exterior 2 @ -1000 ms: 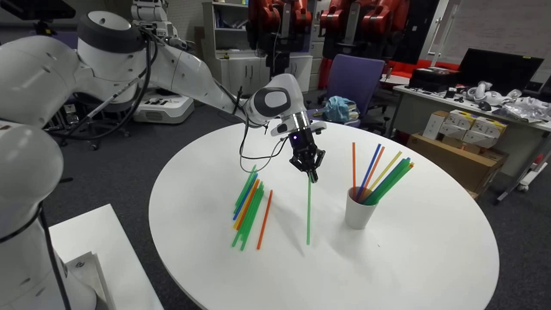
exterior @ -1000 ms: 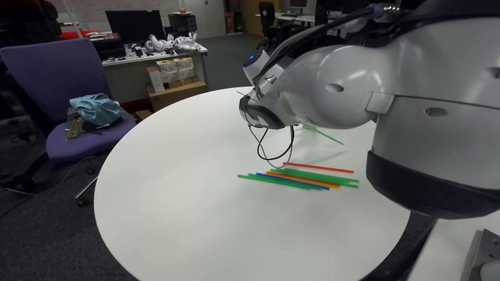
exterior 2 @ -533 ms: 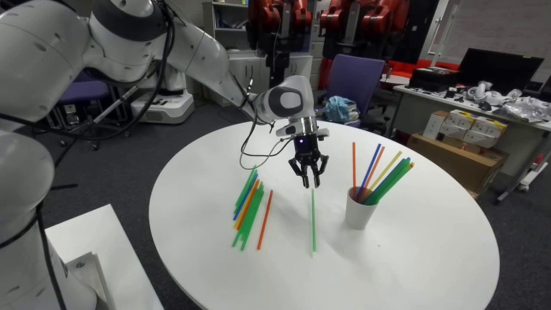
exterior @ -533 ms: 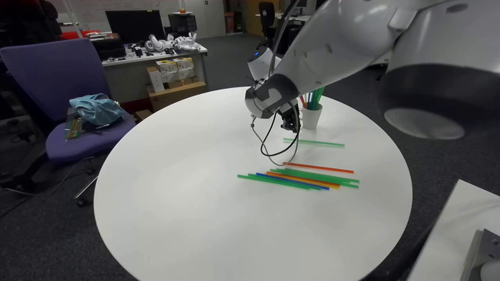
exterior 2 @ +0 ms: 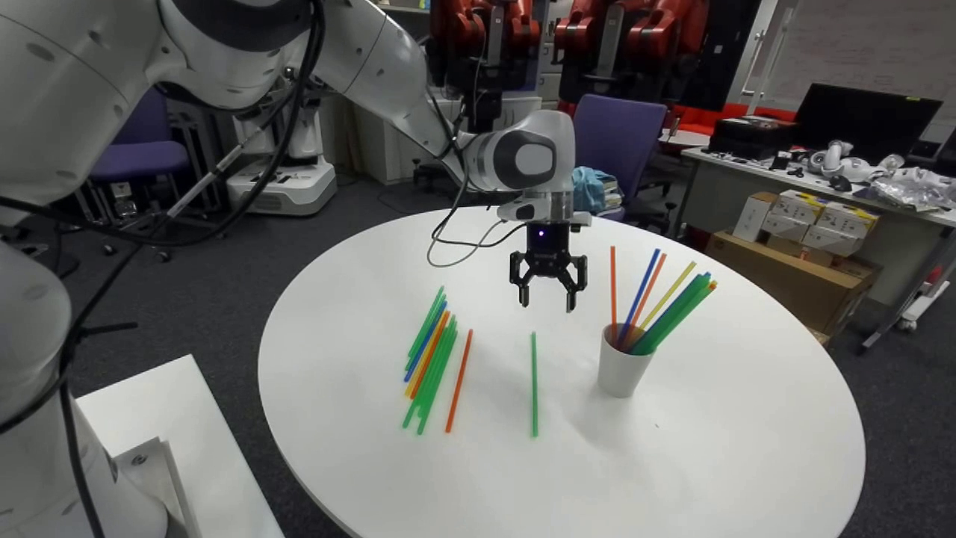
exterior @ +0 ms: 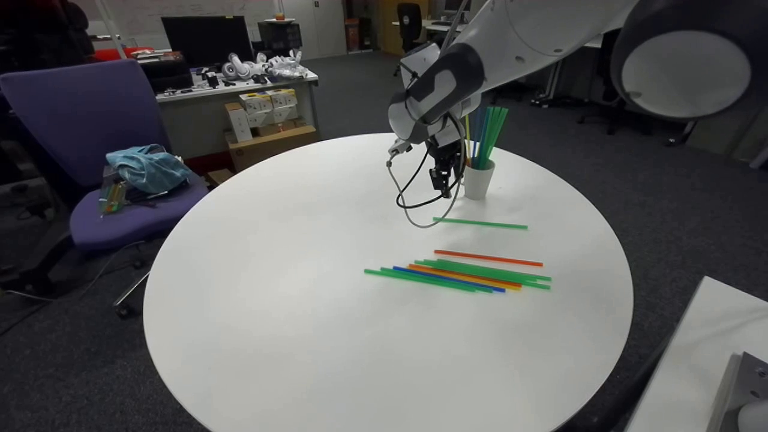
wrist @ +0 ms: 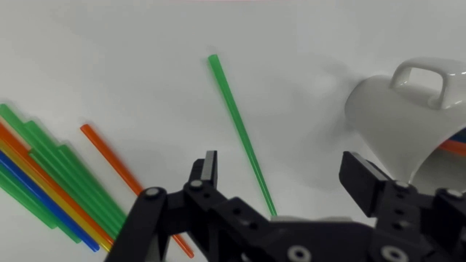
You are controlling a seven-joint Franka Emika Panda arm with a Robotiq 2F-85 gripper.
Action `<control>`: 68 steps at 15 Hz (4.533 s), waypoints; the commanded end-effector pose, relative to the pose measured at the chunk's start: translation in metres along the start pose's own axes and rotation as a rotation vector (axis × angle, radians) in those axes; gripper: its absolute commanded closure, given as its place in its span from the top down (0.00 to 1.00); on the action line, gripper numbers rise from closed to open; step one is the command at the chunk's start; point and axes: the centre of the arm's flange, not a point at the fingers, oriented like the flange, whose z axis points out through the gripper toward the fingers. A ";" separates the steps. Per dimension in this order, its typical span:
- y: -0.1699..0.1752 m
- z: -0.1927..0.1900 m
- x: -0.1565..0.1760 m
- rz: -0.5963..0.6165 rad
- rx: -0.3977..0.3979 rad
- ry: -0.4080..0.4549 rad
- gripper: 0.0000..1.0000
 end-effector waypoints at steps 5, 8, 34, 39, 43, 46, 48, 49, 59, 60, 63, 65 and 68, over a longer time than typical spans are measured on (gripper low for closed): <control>0.015 0.020 0.010 -0.036 -0.048 0.027 1.00; 0.020 0.041 0.017 -0.132 -0.092 0.019 1.00; -0.004 0.090 0.033 -0.172 -0.186 -0.259 1.00; -0.024 0.109 0.061 -0.126 -0.252 -0.214 1.00; -0.033 0.117 0.074 -0.098 -0.314 -0.198 1.00; -0.031 0.118 0.079 -0.090 -0.341 -0.198 1.00; -0.026 0.118 0.080 -0.093 -0.352 -0.196 1.00; -0.023 0.118 0.080 -0.094 -0.356 -0.196 1.00; 0.014 0.121 0.076 -0.127 -0.403 -0.185 1.00; 0.020 0.120 0.076 -0.135 -0.409 -0.185 1.00; 0.034 0.115 0.076 -0.162 -0.431 -0.188 1.00; 0.041 0.114 0.077 -0.181 -0.447 -0.192 1.00; 0.048 0.113 0.078 -0.197 -0.512 -0.193 1.00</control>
